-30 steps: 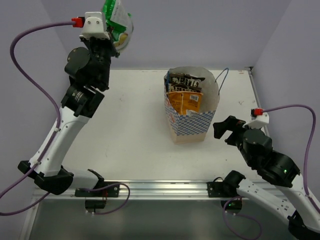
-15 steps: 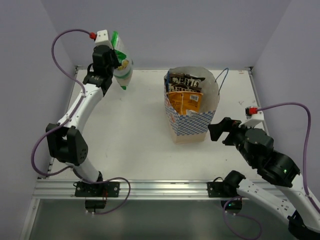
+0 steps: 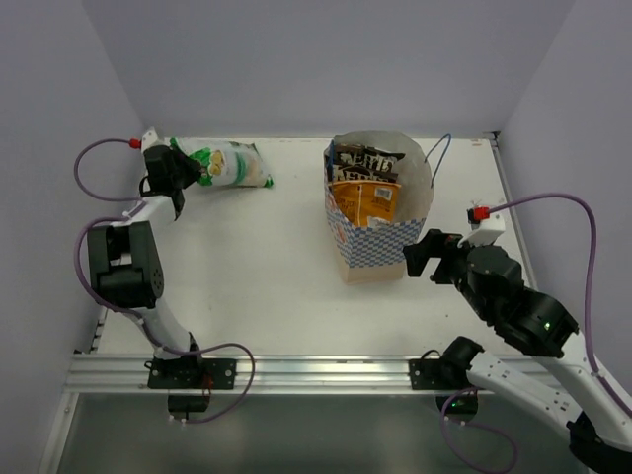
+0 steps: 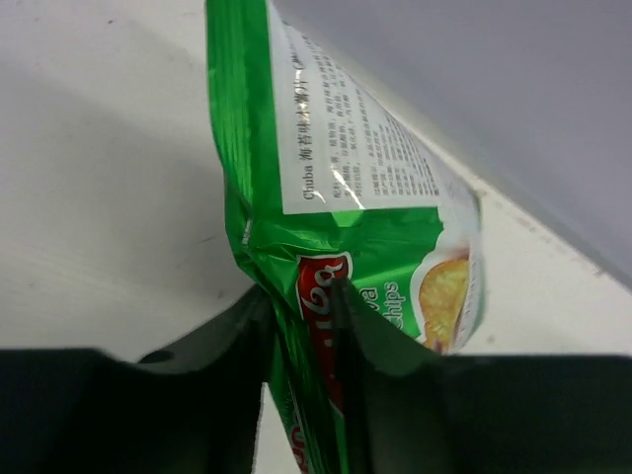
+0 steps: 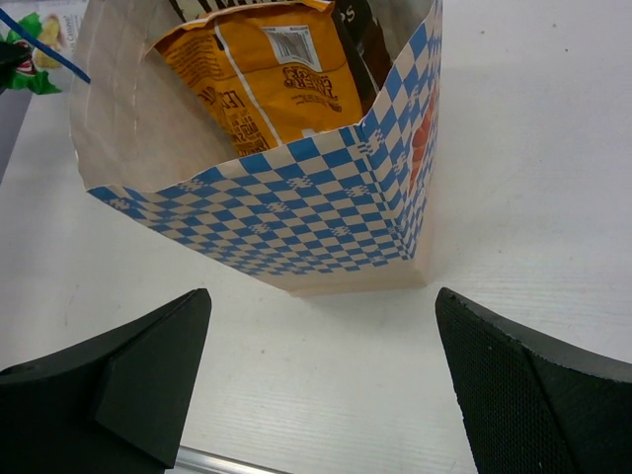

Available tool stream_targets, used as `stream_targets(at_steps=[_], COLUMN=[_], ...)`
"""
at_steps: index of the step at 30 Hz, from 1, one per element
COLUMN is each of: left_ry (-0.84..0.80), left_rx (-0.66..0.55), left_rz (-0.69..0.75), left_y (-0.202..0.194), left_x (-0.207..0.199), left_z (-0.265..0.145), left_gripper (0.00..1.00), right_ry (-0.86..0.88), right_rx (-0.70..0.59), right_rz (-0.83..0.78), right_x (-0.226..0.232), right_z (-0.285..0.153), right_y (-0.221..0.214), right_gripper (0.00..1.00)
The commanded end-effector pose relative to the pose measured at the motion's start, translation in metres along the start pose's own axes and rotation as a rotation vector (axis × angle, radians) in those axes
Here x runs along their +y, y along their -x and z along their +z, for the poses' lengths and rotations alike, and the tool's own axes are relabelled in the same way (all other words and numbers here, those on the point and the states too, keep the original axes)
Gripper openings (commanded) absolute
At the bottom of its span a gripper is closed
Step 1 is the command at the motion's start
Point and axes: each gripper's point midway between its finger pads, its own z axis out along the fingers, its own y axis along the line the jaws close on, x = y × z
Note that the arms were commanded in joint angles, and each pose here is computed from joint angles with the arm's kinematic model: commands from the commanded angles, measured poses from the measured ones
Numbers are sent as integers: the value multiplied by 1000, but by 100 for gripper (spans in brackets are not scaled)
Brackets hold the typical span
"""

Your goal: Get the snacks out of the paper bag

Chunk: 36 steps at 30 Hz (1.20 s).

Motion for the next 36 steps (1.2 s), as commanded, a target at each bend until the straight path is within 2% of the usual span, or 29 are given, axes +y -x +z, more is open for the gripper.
stream_targets(at_steps=[1,3,4,7,11,13,14,18,20,23,25,26,27,28,29,30,32,35,36], left_ry=[-34,-4,7,29,18,-17,-1,121,122,-9,-185,-231,-333,-395,-448,-567,-703,-815,-880], left_rx=[-13,38,59,122,181,141,160,33,-16,-88,-94,-83,-70,-91,-88,-83,-80,-93,-72], left_rz=[-7,1,10,2,41,105,118,190,235,334,463,515,587,651,676,703,766,841,883], left_y=[0,-13,-17,-24,-14,16,17,80,106,133,128,121,99,96,88,73,49,33,12], left_x=[11,29,35,52,49,31,31,24,12,-34,-95,-115,-160,-185,-204,-241,-281,-317,-335], left_z=[-1,-1,2,3,-8,-20,-29,-73,-90,-120,-140,-148,-163,-175,-184,-205,-234,-265,-279], left_gripper=[36,55,74,92,99,100,100,100,100,100,100,100,100,100,100,100,100,99,100], right_ry=[-24,-22,-21,-12,2,10,16,28,28,36,44,49,51,54,61,63,73,77,79], right_rx=[-4,-1,0,5,-4,-12,-21,-45,-55,-74,-84,-84,-87,-89,-93,-92,-91,-88,-82], right_rz=[-23,-27,-27,-23,-12,-5,1,11,10,12,12,9,11,10,14,14,18,29,31], right_x=[0,2,3,6,7,8,7,6,5,4,4,5,5,5,6,6,8,7,7], right_z=[8,10,11,12,9,6,4,-2,-4,-7,-8,-8,-8,-8,-9,-9,-9,-10,-9], right_y=[2,2,2,2,4,6,8,13,15,19,20,19,19,19,20,19,19,16,14], right_gripper=[99,99,99,99,99,99,99,99,99,99,99,99,99,99,99,99,99,99,99])
